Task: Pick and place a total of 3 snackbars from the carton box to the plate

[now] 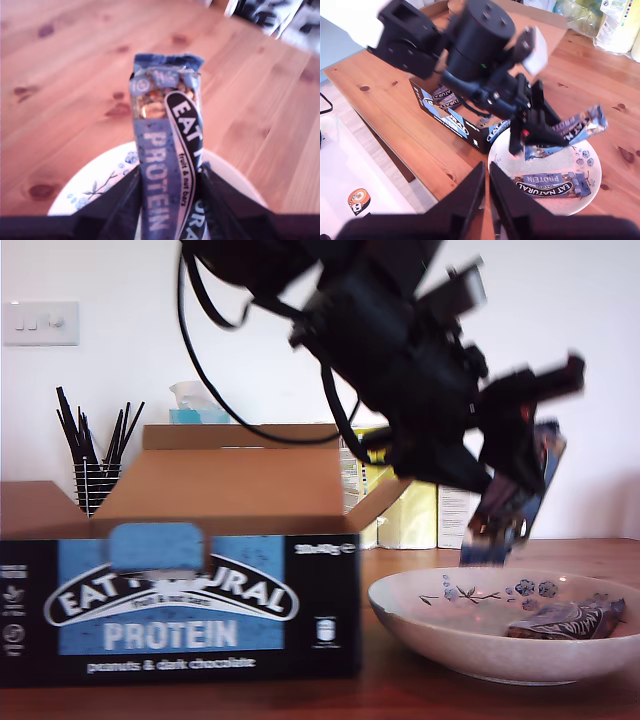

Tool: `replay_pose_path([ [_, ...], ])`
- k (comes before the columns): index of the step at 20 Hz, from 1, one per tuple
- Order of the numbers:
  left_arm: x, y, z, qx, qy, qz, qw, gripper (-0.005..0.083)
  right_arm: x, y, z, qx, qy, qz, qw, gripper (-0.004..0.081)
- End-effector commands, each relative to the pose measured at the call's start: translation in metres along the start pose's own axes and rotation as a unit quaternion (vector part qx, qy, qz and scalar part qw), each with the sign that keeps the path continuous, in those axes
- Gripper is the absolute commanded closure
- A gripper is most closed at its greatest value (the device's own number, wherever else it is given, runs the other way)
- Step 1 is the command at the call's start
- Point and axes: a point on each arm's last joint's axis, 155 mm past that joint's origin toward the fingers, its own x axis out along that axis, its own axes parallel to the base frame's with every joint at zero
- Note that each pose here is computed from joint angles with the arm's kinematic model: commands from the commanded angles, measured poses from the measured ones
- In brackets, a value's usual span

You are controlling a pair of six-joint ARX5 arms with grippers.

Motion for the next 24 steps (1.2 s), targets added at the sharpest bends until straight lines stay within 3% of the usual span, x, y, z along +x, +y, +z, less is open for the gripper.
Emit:
replay_pose_path([
  [1, 0.005, 0.000, 0.005, 0.013, 0.003, 0.006, 1.000, 0.0593, 0.003, 0.000, -0.005, 0.002, 0.005, 0.002, 1.000, 0.0783],
  [10, 0.001, 0.024, -0.044, 0.011, 0.105, 0.049, 0.993, 0.0593, 0.003, 0.000, -0.004, -0.007, 0.004, 0.002, 1.000, 0.0783],
  [14, 0.002, 0.023, -0.033, 0.011, 0.090, 0.047, 0.995, 0.0581, 0.003, 0.001, -0.004, -0.007, 0.004, 0.003, 1.000, 0.0783],
  [18, 0.000, 0.021, -0.024, 0.011, 0.088, 0.047, 0.995, 0.0444, 0.003, 0.001, -0.005, -0.007, 0.004, 0.003, 1.000, 0.0783],
  [24, -0.002, 0.021, -0.025, 0.011, 0.096, 0.047, 0.994, 0.0444, 0.003, 0.001, -0.004, -0.010, 0.004, 0.003, 1.000, 0.0783],
])
